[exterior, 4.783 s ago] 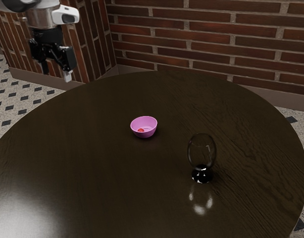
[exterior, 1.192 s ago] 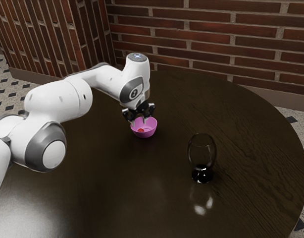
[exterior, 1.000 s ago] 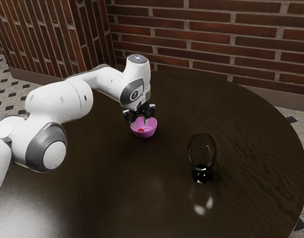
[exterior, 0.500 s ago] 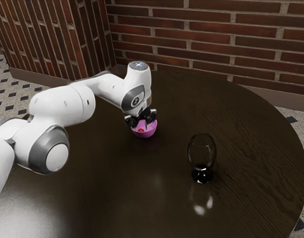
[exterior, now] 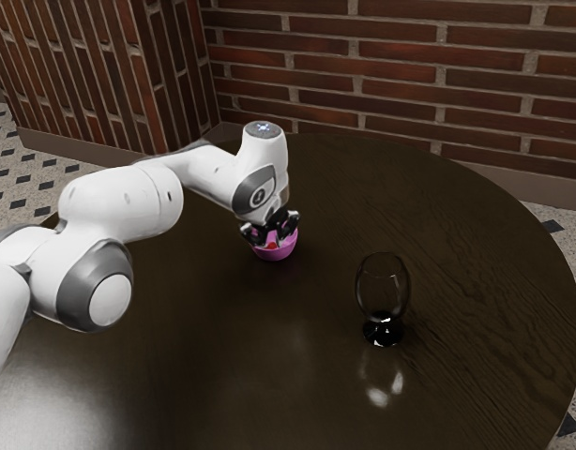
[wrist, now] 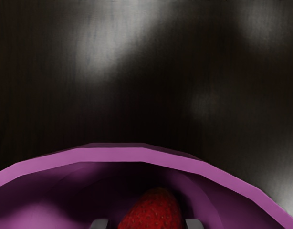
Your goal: Take strawberry from the bowl
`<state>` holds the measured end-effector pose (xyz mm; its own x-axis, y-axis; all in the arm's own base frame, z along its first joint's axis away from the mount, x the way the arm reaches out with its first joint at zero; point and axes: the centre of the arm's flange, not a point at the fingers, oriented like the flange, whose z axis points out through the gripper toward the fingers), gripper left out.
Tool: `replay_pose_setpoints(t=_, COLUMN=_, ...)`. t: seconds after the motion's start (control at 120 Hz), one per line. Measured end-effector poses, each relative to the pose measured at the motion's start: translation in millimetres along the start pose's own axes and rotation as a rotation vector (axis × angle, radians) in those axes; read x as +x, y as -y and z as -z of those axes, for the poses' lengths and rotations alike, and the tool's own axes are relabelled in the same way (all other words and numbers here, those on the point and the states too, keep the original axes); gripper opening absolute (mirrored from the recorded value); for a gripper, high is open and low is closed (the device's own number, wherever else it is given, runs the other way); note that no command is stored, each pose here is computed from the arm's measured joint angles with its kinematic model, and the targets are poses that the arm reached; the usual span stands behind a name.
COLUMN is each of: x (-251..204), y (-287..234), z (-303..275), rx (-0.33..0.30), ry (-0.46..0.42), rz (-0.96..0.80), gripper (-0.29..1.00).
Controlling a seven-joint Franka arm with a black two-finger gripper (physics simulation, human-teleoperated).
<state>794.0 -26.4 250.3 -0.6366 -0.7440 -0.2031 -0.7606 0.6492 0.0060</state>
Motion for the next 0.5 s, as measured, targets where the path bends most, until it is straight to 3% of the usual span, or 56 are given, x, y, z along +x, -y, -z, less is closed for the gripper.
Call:
replay_pose_setpoints(t=0.275, x=1.9, y=0.2, z=8.8, rx=0.026, ry=-0.004, rz=0.004, gripper=-0.01)
replay_pose_setpoints(t=0.5, x=24.5, y=-5.8, z=68.1, rx=0.047, ry=0.0, rz=-0.025, gripper=-0.03)
